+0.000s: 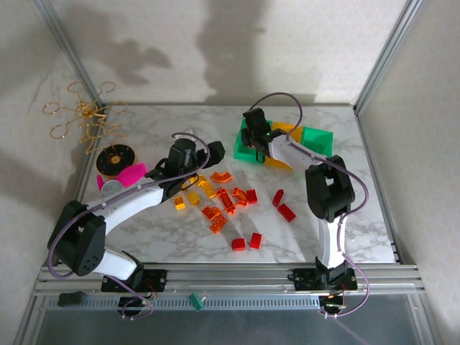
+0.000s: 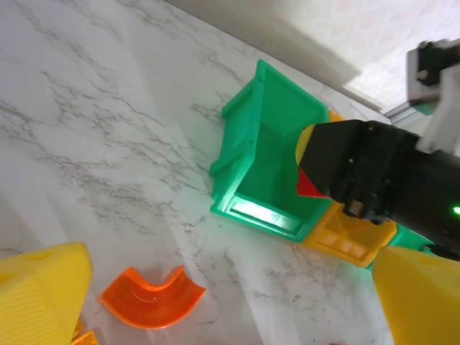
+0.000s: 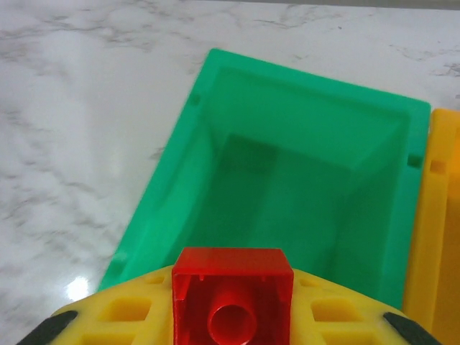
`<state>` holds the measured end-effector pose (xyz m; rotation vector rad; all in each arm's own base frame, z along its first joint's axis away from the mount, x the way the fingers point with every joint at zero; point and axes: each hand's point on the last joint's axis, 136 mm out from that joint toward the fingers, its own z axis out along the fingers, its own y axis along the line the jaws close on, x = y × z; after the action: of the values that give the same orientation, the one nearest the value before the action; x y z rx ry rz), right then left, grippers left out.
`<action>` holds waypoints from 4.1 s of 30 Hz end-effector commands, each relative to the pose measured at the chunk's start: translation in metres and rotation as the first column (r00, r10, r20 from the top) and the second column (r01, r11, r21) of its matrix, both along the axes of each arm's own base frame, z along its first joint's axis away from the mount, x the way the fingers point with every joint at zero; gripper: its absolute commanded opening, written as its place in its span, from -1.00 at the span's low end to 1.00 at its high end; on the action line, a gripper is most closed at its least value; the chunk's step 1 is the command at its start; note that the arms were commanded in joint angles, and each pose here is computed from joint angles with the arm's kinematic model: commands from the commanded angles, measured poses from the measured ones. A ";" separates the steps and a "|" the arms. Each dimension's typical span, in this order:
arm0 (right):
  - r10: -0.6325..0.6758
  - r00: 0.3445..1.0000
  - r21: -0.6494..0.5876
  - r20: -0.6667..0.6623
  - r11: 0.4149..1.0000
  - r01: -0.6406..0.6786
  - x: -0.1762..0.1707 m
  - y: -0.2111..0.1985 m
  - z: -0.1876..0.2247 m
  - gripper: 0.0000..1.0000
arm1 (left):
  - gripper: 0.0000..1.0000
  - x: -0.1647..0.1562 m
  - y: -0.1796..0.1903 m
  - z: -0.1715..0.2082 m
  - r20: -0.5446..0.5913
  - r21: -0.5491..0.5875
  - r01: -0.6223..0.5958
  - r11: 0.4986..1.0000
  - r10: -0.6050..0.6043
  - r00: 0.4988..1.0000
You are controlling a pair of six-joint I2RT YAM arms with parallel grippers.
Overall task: Sort the legos into containers by color
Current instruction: Place the lego in the container, then pick up the lego from the center of the table, then place the lego in the container, then pick up the lego from the center of the table.
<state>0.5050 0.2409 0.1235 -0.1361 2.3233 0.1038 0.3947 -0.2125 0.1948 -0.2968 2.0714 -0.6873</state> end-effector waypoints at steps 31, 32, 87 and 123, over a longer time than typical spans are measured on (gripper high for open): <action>0.064 0.944 0.140 -0.325 0.990 -0.019 -0.198 -0.009 -0.065 0.51 | 0.99 -0.079 -0.006 -0.042 -0.141 -0.030 0.131 0.991 -0.134 0.981; 0.080 0.942 0.140 -0.327 0.990 -0.035 -0.205 0.000 -0.068 0.51 | 0.99 -0.081 -0.006 -0.044 -0.144 -0.027 0.129 0.991 -0.132 0.981; -0.097 0.990 -0.041 0.101 0.994 0.102 0.008 -0.008 0.020 -0.35 | 0.99 -0.014 0.014 0.001 -0.027 -0.010 0.007 1.000 -0.007 1.000; -0.202 0.947 0.121 -0.251 0.964 0.238 -0.203 -0.096 -0.064 0.47 | 0.99 -0.098 -0.034 -0.041 -0.108 -0.027 0.201 0.979 -0.203 0.973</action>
<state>0.3032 0.1397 0.0654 0.1462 2.5478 0.1445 0.2980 -0.2455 0.1499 -0.1176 2.2436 -0.8176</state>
